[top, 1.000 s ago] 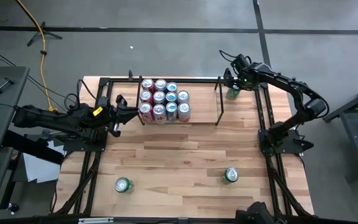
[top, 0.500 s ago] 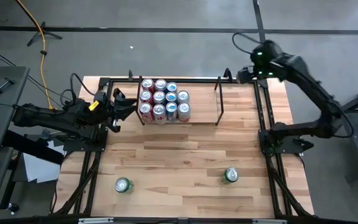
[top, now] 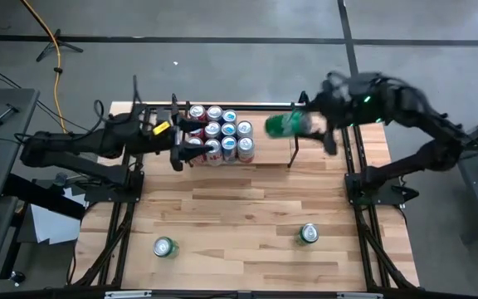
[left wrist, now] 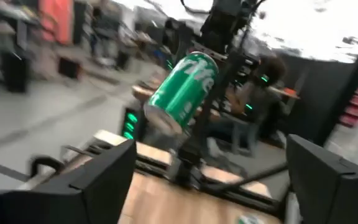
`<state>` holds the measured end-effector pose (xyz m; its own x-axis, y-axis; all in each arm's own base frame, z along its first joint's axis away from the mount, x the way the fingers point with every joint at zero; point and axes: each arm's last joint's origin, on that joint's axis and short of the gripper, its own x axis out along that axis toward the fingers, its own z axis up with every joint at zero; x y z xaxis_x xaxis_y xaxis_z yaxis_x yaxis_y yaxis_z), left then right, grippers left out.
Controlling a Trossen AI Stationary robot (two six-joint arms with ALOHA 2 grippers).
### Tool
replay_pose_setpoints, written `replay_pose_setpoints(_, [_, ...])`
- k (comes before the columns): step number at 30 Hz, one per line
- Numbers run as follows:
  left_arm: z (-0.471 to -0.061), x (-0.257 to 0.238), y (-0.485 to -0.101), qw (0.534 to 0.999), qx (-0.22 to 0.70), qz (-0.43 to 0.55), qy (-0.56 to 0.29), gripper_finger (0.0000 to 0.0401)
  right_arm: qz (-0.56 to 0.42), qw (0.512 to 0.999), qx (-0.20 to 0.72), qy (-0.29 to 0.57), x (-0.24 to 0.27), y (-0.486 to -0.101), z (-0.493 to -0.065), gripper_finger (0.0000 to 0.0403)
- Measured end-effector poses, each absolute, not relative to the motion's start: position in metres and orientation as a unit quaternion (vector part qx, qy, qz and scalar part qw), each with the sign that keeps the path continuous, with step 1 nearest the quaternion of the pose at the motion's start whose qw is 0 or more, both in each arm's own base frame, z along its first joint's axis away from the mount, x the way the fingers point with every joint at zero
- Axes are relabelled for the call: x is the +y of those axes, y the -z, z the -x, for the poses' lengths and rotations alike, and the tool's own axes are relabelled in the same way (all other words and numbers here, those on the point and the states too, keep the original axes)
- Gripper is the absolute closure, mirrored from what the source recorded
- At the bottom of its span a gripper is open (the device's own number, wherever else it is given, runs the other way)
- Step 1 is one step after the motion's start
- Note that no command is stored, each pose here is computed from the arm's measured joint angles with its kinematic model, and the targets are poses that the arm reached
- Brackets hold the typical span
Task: Place canned beverage on shelf
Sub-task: Put the top green soda can on the shelf
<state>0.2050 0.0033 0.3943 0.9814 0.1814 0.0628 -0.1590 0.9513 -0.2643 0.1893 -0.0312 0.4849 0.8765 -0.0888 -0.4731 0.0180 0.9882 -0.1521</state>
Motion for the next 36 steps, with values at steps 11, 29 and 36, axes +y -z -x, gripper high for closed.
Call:
replay_pose_setpoints(11, [-0.230, 0.021, -0.399, 0.947, 0.070, 0.294, 0.113, 0.0061, 0.216, 0.943, 0.222, -0.123, 0.030, -0.462, -0.286, 0.0120])
replay_pose_setpoints(29, [-0.277, 0.003, -0.374, 0.851, 0.170, 0.378, 0.322, 0.0061, 0.225, 0.928, 0.177, -0.239, 0.058, -0.469, -0.343, 0.0120])
replay_pose_setpoints(36, [-0.289, -0.006, -0.366, 0.821, 0.197, 0.390, 0.367, 0.0061, 0.226, 0.931, 0.161, -0.238, 0.058, -0.470, -0.348, 0.0120])
